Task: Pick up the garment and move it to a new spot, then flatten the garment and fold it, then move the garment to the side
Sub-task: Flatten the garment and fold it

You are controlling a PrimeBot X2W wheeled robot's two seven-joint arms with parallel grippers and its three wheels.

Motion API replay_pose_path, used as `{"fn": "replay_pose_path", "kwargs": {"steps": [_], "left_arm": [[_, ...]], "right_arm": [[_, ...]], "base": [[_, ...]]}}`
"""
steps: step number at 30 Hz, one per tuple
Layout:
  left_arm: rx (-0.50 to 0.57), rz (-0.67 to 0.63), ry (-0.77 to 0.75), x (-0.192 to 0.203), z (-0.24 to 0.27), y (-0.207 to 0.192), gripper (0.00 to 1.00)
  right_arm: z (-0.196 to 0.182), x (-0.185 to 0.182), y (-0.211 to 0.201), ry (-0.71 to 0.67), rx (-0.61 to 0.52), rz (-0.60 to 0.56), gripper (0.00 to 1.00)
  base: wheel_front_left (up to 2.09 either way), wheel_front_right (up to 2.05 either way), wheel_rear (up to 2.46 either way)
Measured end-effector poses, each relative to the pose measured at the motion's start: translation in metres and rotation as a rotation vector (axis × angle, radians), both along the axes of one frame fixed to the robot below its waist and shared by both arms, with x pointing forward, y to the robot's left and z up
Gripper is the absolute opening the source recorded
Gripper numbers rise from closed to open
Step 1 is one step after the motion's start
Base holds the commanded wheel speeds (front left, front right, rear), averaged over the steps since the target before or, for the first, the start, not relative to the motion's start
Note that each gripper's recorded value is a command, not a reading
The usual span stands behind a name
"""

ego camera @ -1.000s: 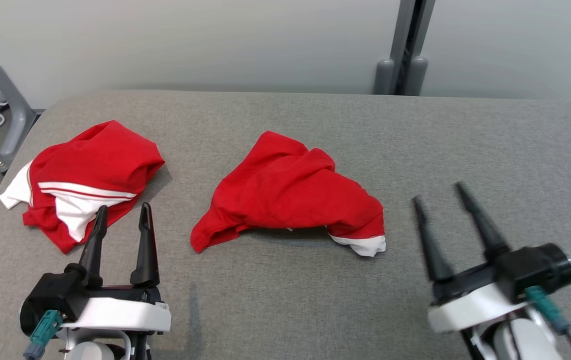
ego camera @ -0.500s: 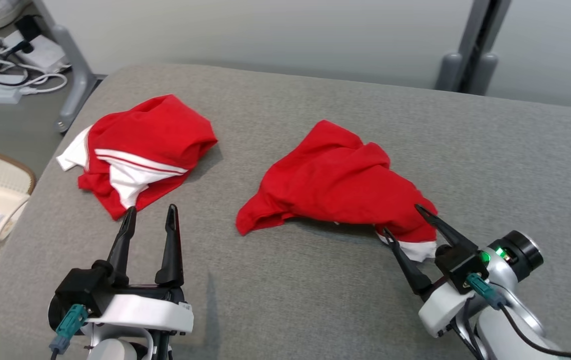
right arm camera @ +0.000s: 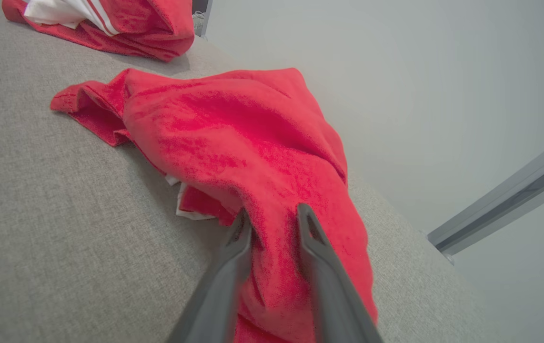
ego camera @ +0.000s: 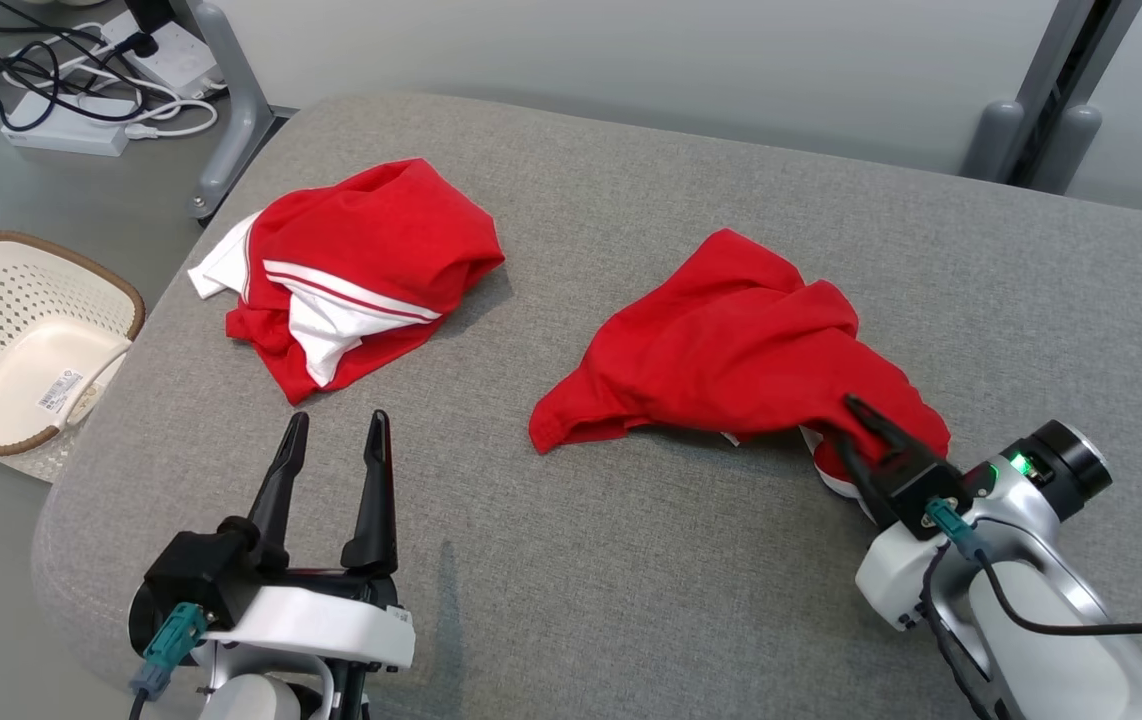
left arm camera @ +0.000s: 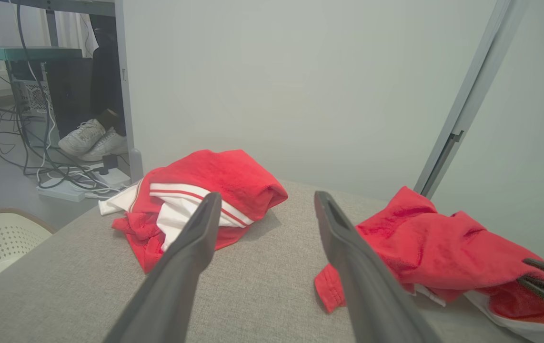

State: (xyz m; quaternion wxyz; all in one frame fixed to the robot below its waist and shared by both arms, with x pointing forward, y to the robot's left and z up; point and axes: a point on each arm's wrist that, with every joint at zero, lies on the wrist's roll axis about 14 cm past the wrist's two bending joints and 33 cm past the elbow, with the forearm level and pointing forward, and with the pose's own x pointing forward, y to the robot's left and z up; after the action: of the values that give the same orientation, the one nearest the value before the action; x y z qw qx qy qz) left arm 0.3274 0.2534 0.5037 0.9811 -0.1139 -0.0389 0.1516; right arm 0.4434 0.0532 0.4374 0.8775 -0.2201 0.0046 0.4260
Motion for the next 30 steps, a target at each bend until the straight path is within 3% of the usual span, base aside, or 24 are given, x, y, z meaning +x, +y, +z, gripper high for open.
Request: {"fn": "replay_pose_path", "kwargs": {"steps": [6,10,14,17,20,24,28,30], "left_arm": [[-0.005,-0.007,-0.007,0.002,0.002,-0.003,1.0],[-0.004,-0.032,-0.019,0.007,0.005,-0.01,1.0],[-0.007,-0.055,-0.033,0.012,0.008,-0.016,1.0],[-0.012,-0.08,-0.035,0.016,0.008,-0.024,1.0],[-0.016,-0.104,-0.038,0.021,0.008,-0.031,1.0],[-0.02,-0.14,-0.044,0.029,0.009,-0.042,1.0],[-0.021,-0.168,-0.041,0.037,0.008,-0.051,1.0],[-0.019,-0.177,-0.037,0.041,0.006,-0.053,1.0]], "right_arm": [[0.023,0.003,0.008,0.004,0.112,-0.035,0.0],[0.062,-0.006,0.024,0.032,0.314,-0.039,0.0],[0.101,-0.017,0.036,-0.014,0.407,0.019,0.0],[0.14,-0.01,0.031,-0.008,0.573,-0.01,0.0],[0.157,0.004,0.008,-0.004,0.661,-0.082,0.0],[0.15,0.03,-0.044,0.088,0.775,-0.272,0.0],[0.106,0.05,-0.114,0.179,0.766,-0.5,0.0],[0.074,0.052,-0.147,0.211,0.666,-0.593,0.0]], "base": [[0.0,0.0,0.0],[0.0,0.0,0.0],[0.0,0.0,0.0],[0.0,0.0,0.0],[0.0,0.0,0.0],[0.0,0.0,0.0],[0.0,0.0,0.0],[0.0,0.0,0.0]]}}
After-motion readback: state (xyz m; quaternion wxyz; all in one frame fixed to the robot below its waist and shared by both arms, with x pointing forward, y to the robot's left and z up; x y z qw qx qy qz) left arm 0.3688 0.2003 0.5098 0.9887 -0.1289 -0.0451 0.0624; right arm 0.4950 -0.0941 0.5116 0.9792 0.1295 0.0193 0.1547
